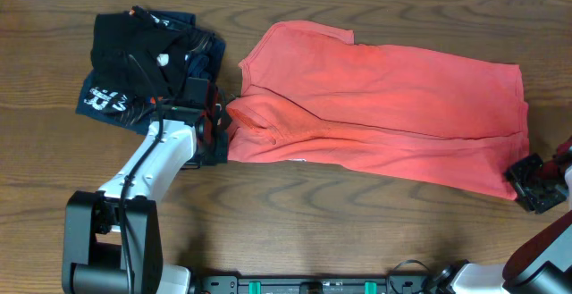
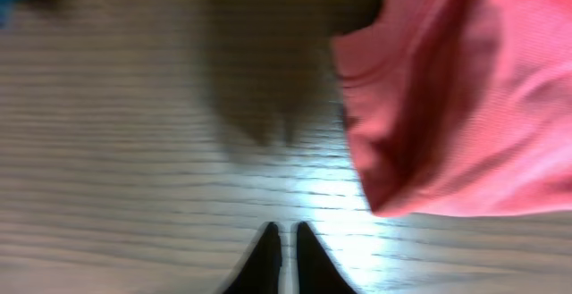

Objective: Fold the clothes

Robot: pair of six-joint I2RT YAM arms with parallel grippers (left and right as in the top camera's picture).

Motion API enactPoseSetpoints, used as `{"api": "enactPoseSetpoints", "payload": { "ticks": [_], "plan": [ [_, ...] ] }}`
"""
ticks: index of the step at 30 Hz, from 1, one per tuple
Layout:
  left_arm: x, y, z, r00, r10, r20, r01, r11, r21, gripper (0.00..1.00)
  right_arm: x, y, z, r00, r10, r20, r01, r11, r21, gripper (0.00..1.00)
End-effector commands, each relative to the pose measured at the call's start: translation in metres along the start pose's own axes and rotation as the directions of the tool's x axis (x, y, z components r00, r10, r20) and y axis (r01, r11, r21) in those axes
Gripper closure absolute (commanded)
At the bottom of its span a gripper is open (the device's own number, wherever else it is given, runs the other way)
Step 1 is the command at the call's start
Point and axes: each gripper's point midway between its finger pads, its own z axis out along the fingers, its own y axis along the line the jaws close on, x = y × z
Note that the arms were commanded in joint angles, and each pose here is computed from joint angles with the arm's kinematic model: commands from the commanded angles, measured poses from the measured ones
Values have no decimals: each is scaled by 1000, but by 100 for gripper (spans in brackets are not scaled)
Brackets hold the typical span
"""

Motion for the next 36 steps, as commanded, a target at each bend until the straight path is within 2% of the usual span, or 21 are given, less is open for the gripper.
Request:
{"api": "enactPoseSetpoints", "payload": {
  "ticks": [1, 3, 5, 7, 16, 19, 23, 26, 30, 33, 36],
  "plan": [
    [-2, -24, -7, 1000, -13, 0, 13, 990, 139, 73, 2, -23, 3, 999, 36, 28, -39, 994, 103, 56],
    [0, -33, -8, 1000, -12, -8, 13, 981, 196, 62, 2, -28, 6, 998, 52, 37, -56, 991, 125, 57],
    [1, -41, -10, 1000, -10, -14, 13, 970, 241, 57, 4, -30, 11, 997, 57, 45, -62, 990, 129, 59],
    [1, -45, -11, 1000, -9, -16, 13, 965, 262, 55, 7, -32, 18, 997, 66, 49, -72, 989, 128, 60],
    [3, -45, -10, 1000, -8, -21, 14, 965, 262, 54, 5, -32, 33, 992, 83, 91, -92, 990, 104, 78],
    [6, -45, -8, 1000, -9, -30, 16, 965, 260, 54, 1, -30, 33, 991, 83, 107, -93, 991, 96, 77],
    [11, -44, -5, 999, -8, -41, 18, 966, 259, 54, -3, -25, 33, 989, 83, 120, -92, 993, 69, 66],
    [12, -44, -4, 999, -8, -45, 19, 966, 258, 54, -2, -15, 34, 992, 77, 101, -79, 997, 14, 67],
    [11, -44, -4, 999, -8, -39, 18, 966, 258, 54, 1, 16, 30, 998, -27, 60, 37, 984, -174, 67],
    [10, -44, -4, 999, -8, -38, 17, 966, 259, 54, 4, 22, 26, 999, -22, 34, 30, 968, -249, 67],
    [11, -44, -3, 999, -8, -39, 18, 966, 258, 54, 4, 13, 26, 1000, 14, 16, -9, 970, -243, 66]
  ]
}}
